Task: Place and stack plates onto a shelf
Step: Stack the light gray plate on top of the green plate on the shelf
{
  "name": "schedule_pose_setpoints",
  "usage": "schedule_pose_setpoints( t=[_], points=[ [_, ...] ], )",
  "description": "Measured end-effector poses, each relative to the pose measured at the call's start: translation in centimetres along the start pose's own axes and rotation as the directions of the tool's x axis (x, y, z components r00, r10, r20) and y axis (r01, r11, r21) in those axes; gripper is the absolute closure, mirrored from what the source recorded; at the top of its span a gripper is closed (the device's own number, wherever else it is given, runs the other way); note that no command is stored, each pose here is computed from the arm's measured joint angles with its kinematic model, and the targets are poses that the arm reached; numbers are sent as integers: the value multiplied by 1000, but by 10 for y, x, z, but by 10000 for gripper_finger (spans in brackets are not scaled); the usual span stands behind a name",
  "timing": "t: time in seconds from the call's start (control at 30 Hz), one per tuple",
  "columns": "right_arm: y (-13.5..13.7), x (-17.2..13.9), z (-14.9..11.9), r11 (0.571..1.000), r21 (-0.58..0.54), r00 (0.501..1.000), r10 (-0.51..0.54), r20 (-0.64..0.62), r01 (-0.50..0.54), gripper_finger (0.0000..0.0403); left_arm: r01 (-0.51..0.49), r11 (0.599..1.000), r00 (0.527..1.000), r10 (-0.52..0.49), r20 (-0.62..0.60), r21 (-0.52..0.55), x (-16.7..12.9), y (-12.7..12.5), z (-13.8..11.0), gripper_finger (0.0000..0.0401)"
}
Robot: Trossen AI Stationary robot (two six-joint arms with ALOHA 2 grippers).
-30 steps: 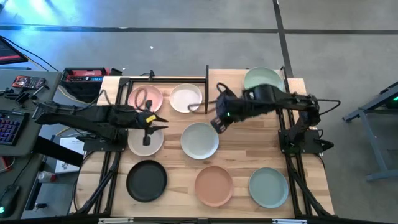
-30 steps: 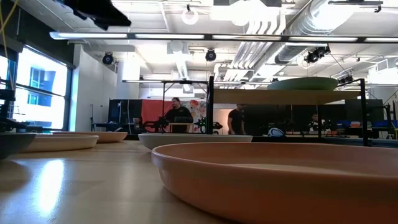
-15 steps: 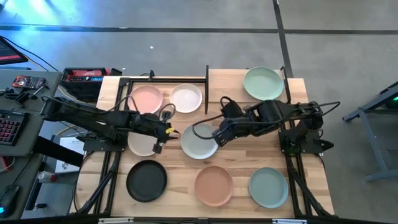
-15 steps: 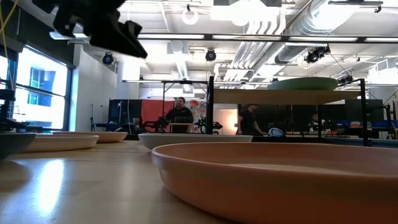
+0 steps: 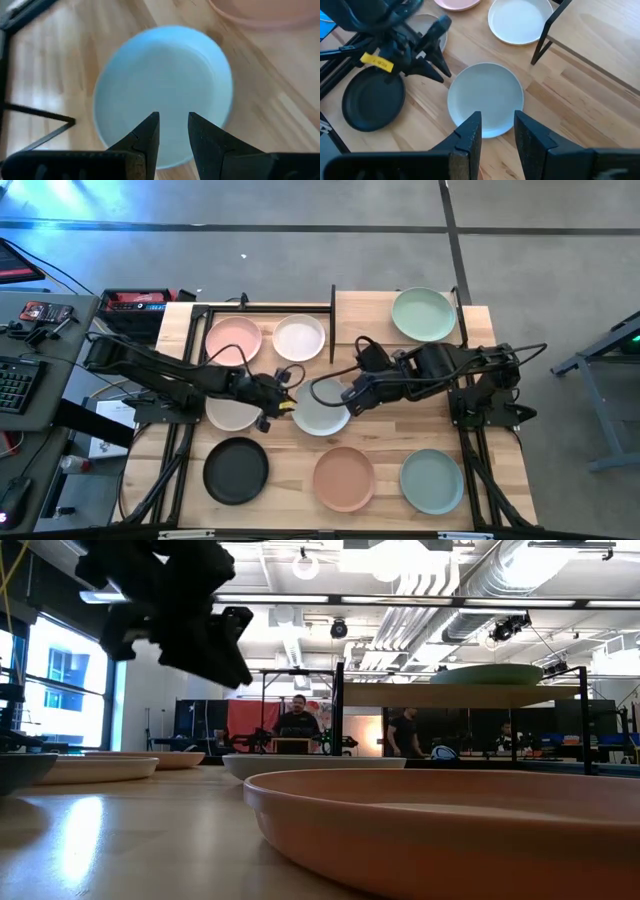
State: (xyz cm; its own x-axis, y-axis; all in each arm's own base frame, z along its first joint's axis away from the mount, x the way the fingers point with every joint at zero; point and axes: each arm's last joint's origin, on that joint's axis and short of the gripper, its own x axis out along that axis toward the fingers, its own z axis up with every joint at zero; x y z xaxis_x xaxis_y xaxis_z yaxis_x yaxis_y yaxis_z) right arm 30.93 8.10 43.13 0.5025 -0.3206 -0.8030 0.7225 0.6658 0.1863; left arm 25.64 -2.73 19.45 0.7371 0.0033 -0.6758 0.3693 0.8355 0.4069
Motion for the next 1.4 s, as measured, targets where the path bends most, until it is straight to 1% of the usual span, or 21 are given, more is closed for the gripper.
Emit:
schedule_pose_setpoints(
  t=[0.17, 0.37, 0.53, 0.93, 1.1, 1.4],
  points=[
    [0, 0, 0, 1000, -8, 1000, 0, 0, 0, 311, 46, 992, 999, -43, -29, 119, 14, -12, 0, 309],
    [0, 0, 0, 1000, -9, 1000, 0, -1, 0, 311, 89, 980, 995, -78, -63, 180, 28, -26, -2, 309],
    [0, 0, 0, 1000, -9, 1000, -1, -2, 1, 311, 98, 975, 994, -85, -76, 198, 36, -34, -2, 309],
    [0, 0, 0, 1000, -9, 1000, 0, -2, 0, 311, 121, 967, 988, -98, -116, 222, 52, -40, -9, 309],
    [0, 0, 0, 1000, -9, 1000, 0, -2, 0, 311, 72, 966, 988, -36, -148, 247, 60, -41, -12, 309],
    [0, 0, 0, 1000, -6, 1000, 0, -2, 0, 311, 91, 965, 980, -44, -192, 246, 69, -43, -20, 309]
  ],
)
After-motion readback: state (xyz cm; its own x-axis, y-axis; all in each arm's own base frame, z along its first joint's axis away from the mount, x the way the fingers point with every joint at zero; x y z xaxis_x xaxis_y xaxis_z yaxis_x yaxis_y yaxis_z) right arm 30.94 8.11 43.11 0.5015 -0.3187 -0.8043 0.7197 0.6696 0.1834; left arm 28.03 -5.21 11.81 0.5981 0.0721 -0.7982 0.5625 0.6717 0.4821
